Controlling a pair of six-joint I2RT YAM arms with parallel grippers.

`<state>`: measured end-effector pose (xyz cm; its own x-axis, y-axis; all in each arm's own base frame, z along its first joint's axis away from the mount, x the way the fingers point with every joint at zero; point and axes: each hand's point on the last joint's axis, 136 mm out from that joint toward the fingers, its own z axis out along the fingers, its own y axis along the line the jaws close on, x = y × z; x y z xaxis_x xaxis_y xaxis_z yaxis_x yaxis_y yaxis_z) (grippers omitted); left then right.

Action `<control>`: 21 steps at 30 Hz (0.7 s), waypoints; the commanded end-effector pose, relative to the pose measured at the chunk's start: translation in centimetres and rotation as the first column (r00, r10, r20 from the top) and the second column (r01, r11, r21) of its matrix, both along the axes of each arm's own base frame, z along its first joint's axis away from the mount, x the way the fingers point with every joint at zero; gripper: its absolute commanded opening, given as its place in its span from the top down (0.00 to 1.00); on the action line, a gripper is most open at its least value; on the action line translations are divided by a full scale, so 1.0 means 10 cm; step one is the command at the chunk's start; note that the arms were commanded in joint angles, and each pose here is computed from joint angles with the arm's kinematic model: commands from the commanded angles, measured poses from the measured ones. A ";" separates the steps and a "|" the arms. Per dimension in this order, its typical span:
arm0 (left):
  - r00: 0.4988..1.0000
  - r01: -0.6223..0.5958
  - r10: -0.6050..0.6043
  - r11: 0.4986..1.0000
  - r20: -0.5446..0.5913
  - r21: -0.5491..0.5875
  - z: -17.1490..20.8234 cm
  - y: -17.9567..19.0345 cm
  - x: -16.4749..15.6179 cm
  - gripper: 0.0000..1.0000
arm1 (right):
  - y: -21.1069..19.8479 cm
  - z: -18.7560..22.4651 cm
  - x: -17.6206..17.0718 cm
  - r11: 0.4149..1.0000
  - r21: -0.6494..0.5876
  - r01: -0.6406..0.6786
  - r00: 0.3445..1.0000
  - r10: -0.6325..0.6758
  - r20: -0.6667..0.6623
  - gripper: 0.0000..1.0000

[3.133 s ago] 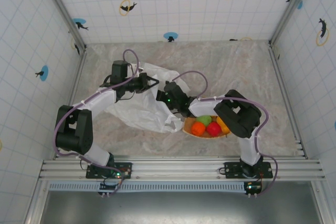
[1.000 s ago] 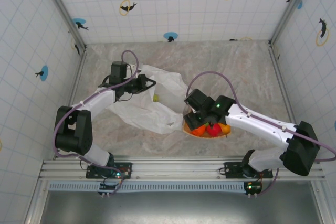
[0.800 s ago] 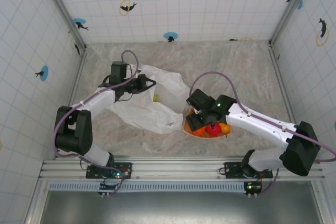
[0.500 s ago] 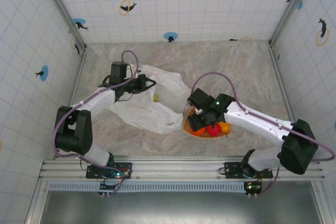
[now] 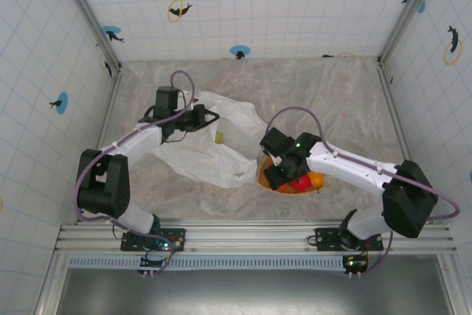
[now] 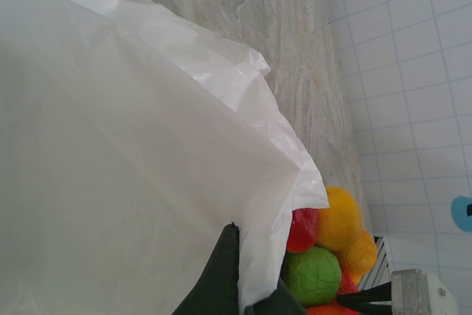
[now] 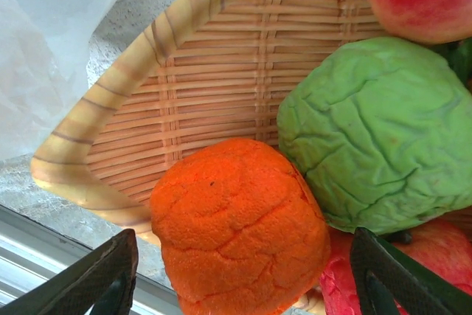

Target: Place the fruits into the plastic bag

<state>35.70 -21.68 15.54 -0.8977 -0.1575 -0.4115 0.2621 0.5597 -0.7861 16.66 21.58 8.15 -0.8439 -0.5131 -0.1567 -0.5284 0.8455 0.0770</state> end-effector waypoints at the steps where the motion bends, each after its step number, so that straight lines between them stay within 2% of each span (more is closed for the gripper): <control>1: 1.000 0.002 -0.002 1.000 -0.007 0.002 -0.03 0.02 -0.02 1.00 | 0.00 -0.08 -0.06 1.000 -0.007 -0.023 0.999 0.022 -0.036 0.25; 15: 1.000 0.000 0.000 1.000 -0.010 0.000 -0.02 0.02 -0.02 1.00 | 0.01 -0.20 -0.09 0.999 -0.005 -0.049 0.997 0.049 -0.057 0.31; 21: 1.000 0.000 -0.001 1.000 -0.017 -0.004 -0.03 0.01 -0.02 1.00 | 0.00 -0.18 -0.09 0.999 -0.002 -0.054 0.997 0.054 -0.059 0.39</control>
<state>35.70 -21.68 15.54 -0.8979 -0.1576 -0.4111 0.2619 0.5594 -0.7864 16.29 21.60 6.75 -0.8263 -0.5490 -0.1259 -0.5605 0.8235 0.0874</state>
